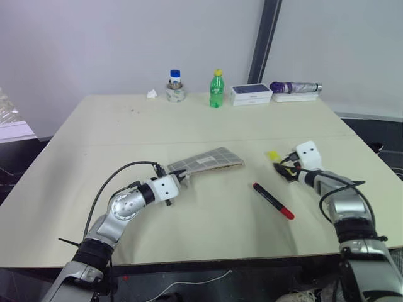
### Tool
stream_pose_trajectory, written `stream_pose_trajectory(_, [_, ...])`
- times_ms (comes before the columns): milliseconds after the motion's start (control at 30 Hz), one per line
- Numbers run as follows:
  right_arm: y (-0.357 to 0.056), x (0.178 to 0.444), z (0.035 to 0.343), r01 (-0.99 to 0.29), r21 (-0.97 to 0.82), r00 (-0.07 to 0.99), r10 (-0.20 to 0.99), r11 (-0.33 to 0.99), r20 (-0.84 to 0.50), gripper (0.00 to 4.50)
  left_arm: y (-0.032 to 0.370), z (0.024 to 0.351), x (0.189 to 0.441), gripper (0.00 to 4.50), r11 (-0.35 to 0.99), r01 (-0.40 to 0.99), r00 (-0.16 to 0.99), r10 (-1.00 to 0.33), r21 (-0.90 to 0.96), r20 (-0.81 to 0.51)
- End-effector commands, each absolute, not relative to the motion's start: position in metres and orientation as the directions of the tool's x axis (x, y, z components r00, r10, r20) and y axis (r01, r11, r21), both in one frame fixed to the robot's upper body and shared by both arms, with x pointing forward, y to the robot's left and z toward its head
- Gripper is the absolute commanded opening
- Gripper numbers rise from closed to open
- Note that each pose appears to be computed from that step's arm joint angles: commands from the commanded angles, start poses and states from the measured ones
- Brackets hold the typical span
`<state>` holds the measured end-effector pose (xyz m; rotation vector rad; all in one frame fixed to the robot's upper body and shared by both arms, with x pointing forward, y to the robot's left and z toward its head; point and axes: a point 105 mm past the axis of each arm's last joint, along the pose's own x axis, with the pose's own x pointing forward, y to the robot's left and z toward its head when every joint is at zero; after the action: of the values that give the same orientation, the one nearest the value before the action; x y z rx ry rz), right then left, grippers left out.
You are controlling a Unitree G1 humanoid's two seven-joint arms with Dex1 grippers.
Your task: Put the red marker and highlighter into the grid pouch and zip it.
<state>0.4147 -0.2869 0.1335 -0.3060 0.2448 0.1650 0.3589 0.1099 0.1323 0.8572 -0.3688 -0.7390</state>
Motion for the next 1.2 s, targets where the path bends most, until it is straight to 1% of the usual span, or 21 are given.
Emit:
stream_pose_trajectory(33, [-0.294, 0.412, 0.123, -0.229, -0.231, 0.929, 0.141, 0.946, -0.343, 3.61, 0.113, 0.146, 0.358, 0.00, 0.448, 0.389, 0.705, -0.708, 0.805, 0.053])
stream_pose_trajectory(100, [-0.289, 0.407, 0.114, -0.283, -0.178, 0.899, 0.195, 0.943, -0.392, 3.06, 0.114, 0.147, 0.358, 0.00, 0.453, 0.385, 0.709, -0.703, 0.804, 0.057])
stream_pose_trajectory(167, [-0.284, 0.403, 0.109, -0.325, -0.167, 0.878, 0.231, 0.931, -0.420, 2.09, 0.115, 0.147, 0.358, 0.00, 0.459, 0.381, 0.713, -0.698, 0.803, 0.061])
stream_pose_trajectory(233, [-0.283, 0.403, 0.110, -0.321, -0.161, 0.880, 0.231, 0.933, -0.415, 1.15, 0.116, 0.148, 0.358, 0.00, 0.460, 0.380, 0.714, -0.697, 0.803, 0.061])
stream_pose_trajectory(300, [-0.286, 0.404, 0.115, -0.295, -0.179, 0.897, 0.207, 0.939, -0.390, 0.05, 0.115, 0.147, 0.359, 0.00, 0.459, 0.378, 0.715, -0.697, 0.804, 0.061])
stream_pose_trajectory(367, [-0.288, 0.408, 0.124, -0.272, -0.214, 0.917, 0.186, 0.938, -0.353, 0.01, 0.114, 0.147, 0.360, 0.00, 0.461, 0.380, 0.714, -0.697, 0.802, 0.062])
stream_pose_trajectory(433, [-0.288, 0.410, 0.136, -0.250, -0.183, 0.934, 0.187, 0.951, -0.306, 0.01, 0.112, 0.147, 0.361, 0.00, 0.457, 0.379, 0.712, -0.699, 0.804, 0.061])
stream_pose_trajectory(467, [-0.289, 0.411, 0.139, -0.245, -0.181, 0.938, 0.185, 0.952, -0.293, 0.24, 0.111, 0.147, 0.361, 0.00, 0.453, 0.379, 0.710, -0.702, 0.807, 0.061])
stream_pose_trajectory(533, [-0.290, 0.411, 0.142, -0.232, -0.157, 0.941, 0.181, 0.960, -0.285, 0.90, 0.110, 0.148, 0.361, 0.00, 0.454, 0.381, 0.707, -0.705, 0.806, 0.063])
stream_pose_trajectory(567, [-0.289, 0.411, 0.143, -0.230, -0.159, 0.941, 0.178, 0.960, -0.287, 1.35, 0.110, 0.148, 0.361, 0.00, 0.454, 0.382, 0.705, -0.706, 0.805, 0.063])
stream_pose_trajectory(633, [-0.287, 0.410, 0.141, -0.239, -0.152, 0.933, 0.184, 0.959, -0.308, 2.39, 0.110, 0.148, 0.361, 0.00, 0.455, 0.384, 0.704, -0.707, 0.804, 0.063])
stream_pose_trajectory(700, [-0.281, 0.408, 0.141, -0.264, -0.156, 0.927, 0.205, 0.952, -0.315, 2.39, 0.109, 0.148, 0.361, 0.00, 0.454, 0.386, 0.703, -0.708, 0.803, 0.062])
stream_pose_trajectory(800, [-0.278, 0.406, 0.141, -0.269, -0.095, 0.918, 0.225, 0.958, -0.327, 2.39, 0.109, 0.147, 0.361, 0.00, 0.454, 0.392, 0.702, -0.709, 0.800, 0.059])
stream_pose_trajectory(900, [-0.274, 0.404, 0.138, -0.286, -0.092, 0.907, 0.238, 0.954, -0.347, 2.39, 0.107, 0.145, 0.360, 0.00, 0.449, 0.402, 0.698, -0.714, 0.798, 0.051])
stream_pose_trajectory(1000, [-0.274, 0.404, 0.132, -0.279, -0.119, 0.898, 0.215, 0.953, -0.383, 2.39, 0.103, 0.144, 0.358, 0.00, 0.437, 0.410, 0.686, -0.727, 0.800, 0.045])
stream_pose_trajectory(1100, [-0.280, 0.404, 0.123, -0.251, -0.154, 0.892, 0.166, 0.956, -0.419, 2.39, 0.103, 0.145, 0.358, 0.00, 0.440, 0.409, 0.687, -0.725, 0.799, 0.048])
stream_pose_trajectory(1200, [-0.280, 0.405, 0.123, -0.237, -0.152, 0.895, 0.155, 0.960, -0.419, 2.39, 0.107, 0.147, 0.360, 0.00, 0.448, 0.394, 0.701, -0.712, 0.802, 0.054])
